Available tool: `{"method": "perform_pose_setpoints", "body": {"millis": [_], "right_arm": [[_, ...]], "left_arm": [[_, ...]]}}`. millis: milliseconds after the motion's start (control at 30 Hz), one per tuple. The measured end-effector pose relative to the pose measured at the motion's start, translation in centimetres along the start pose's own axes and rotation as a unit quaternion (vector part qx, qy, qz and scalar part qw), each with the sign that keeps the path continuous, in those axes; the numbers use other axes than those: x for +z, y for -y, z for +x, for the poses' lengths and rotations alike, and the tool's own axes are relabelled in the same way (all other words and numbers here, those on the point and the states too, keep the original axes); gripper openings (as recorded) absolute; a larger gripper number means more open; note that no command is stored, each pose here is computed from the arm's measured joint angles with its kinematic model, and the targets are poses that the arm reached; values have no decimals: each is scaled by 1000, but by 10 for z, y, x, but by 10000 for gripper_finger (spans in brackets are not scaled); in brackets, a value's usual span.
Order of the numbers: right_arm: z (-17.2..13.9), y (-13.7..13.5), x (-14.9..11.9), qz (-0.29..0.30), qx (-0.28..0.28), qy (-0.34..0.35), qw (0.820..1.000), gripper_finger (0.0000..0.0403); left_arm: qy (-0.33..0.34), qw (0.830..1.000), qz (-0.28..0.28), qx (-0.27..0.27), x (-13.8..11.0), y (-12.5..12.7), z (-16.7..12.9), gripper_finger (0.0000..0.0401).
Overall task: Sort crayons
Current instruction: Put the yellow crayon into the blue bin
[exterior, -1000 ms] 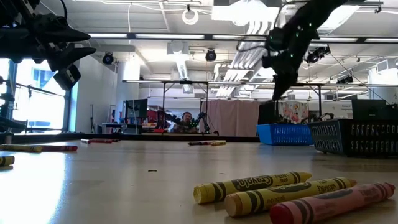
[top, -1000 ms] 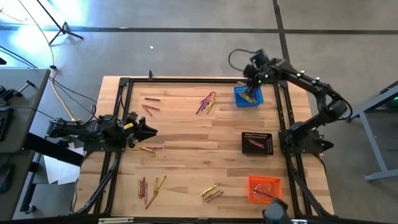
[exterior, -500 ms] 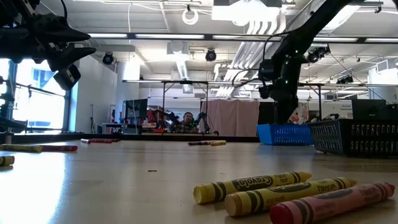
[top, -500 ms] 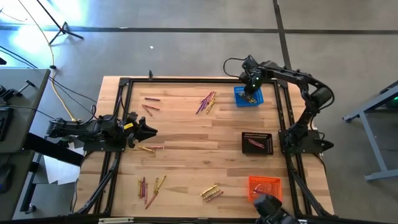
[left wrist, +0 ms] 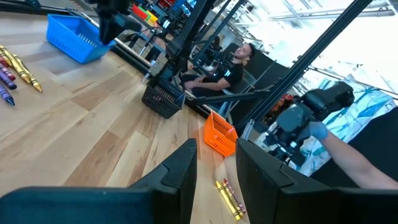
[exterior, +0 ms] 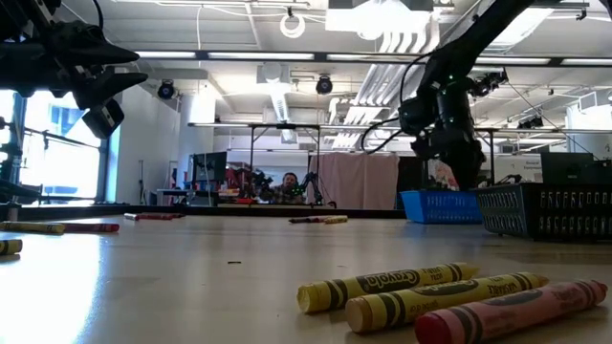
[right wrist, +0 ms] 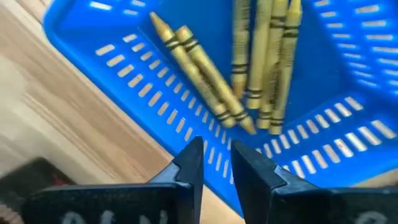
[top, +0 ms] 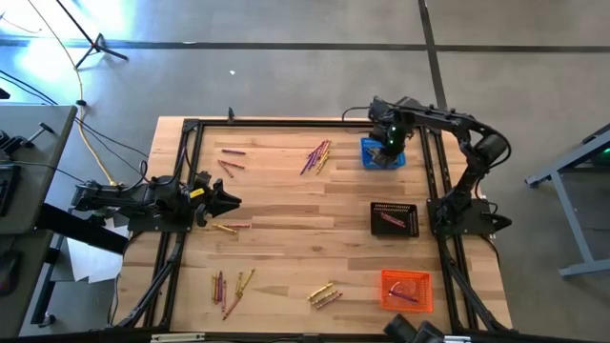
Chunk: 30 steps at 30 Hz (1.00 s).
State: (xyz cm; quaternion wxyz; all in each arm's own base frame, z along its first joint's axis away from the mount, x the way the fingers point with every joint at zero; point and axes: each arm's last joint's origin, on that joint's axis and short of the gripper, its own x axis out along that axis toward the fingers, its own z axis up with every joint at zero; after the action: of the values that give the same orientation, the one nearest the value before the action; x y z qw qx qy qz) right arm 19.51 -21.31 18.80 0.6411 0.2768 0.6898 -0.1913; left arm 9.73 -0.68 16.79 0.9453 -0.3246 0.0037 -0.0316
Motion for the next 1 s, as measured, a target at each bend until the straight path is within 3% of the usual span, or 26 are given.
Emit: {"method": "perform_pose_setpoints", "body": {"millis": [200,400,667,733,833,900,1000], "right_arm": [[2,-20,5,-63,-79,-2,995,62],[1,-38,9,-90,-110,7,990,62],[-39,-78,21,-100,-131,57,985,62],[-52,-91,25,-77,-113,88,987,62],[-66,-121,30,-53,-32,142,988,62],[-67,-149,30,-77,19,168,983,62],[-59,-197,23,-135,52,207,968,62]], "left_arm": [[0,1000,0,0,0,0,0,99],[0,1000,0,0,0,0,0,99],[0,1000,0,0,0,0,0,99],[0,1000,0,0,0,0,0,99],[0,1000,0,0,0,0,0,99],[0,1000,0,0,0,0,0,99],[0,1000,0,0,0,0,0,99]]}}
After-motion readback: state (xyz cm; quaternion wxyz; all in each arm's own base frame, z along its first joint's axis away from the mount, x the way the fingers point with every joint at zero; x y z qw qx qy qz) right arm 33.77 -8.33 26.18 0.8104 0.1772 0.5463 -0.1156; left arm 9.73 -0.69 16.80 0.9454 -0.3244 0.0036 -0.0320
